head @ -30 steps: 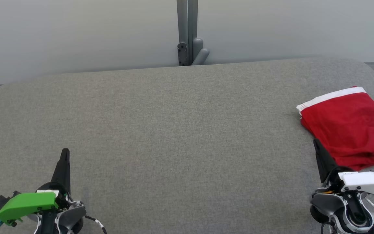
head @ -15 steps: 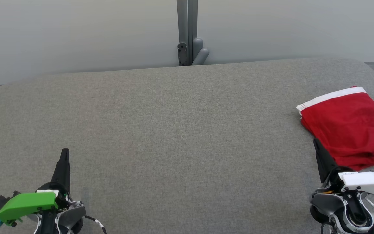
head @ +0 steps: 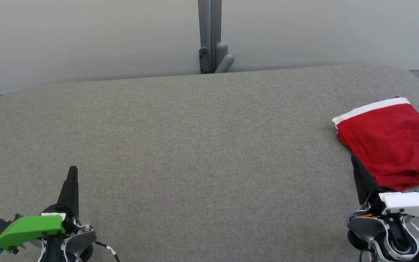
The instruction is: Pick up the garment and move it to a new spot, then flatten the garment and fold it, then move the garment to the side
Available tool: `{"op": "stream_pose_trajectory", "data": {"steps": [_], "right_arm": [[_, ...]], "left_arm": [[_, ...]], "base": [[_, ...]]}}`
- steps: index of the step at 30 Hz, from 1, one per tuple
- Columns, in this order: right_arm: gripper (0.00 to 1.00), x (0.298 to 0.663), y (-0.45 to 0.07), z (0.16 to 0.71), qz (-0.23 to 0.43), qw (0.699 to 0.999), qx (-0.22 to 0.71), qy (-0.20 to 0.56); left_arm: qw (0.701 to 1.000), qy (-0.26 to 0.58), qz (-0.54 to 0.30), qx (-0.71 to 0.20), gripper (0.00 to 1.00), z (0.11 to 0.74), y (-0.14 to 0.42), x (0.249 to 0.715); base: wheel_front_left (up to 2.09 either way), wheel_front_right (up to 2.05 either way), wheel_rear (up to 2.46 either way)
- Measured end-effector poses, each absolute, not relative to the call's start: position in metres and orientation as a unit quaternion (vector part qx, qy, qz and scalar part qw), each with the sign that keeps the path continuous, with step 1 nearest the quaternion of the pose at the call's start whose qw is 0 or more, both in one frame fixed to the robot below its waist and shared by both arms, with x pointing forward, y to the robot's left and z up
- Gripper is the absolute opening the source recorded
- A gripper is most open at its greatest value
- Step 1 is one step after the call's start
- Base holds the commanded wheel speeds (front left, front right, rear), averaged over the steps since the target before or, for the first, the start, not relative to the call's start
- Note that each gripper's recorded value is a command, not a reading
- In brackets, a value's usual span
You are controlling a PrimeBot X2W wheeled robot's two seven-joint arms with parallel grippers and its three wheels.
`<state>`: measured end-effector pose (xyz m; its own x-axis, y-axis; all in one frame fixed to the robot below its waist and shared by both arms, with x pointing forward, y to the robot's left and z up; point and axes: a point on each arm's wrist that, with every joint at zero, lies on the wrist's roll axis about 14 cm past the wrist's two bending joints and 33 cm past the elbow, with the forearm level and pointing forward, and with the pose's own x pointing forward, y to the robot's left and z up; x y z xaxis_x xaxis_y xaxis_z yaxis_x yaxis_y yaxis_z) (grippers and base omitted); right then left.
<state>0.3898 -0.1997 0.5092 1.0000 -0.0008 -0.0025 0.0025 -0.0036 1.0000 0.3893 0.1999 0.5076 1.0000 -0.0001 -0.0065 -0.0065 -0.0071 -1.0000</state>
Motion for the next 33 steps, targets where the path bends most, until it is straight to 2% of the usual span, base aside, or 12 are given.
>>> {"op": "stream_pose_trajectory", "data": {"steps": [33], "right_arm": [[0.00,0.3898,-0.1996,0.5092,-0.001,0.706,0.708,0.001]], "left_arm": [[0.704,0.002,0.002,-0.710,0.00,0.5076,0.2001,0.3893]], "base": [[0.00,0.00,0.00]]}}
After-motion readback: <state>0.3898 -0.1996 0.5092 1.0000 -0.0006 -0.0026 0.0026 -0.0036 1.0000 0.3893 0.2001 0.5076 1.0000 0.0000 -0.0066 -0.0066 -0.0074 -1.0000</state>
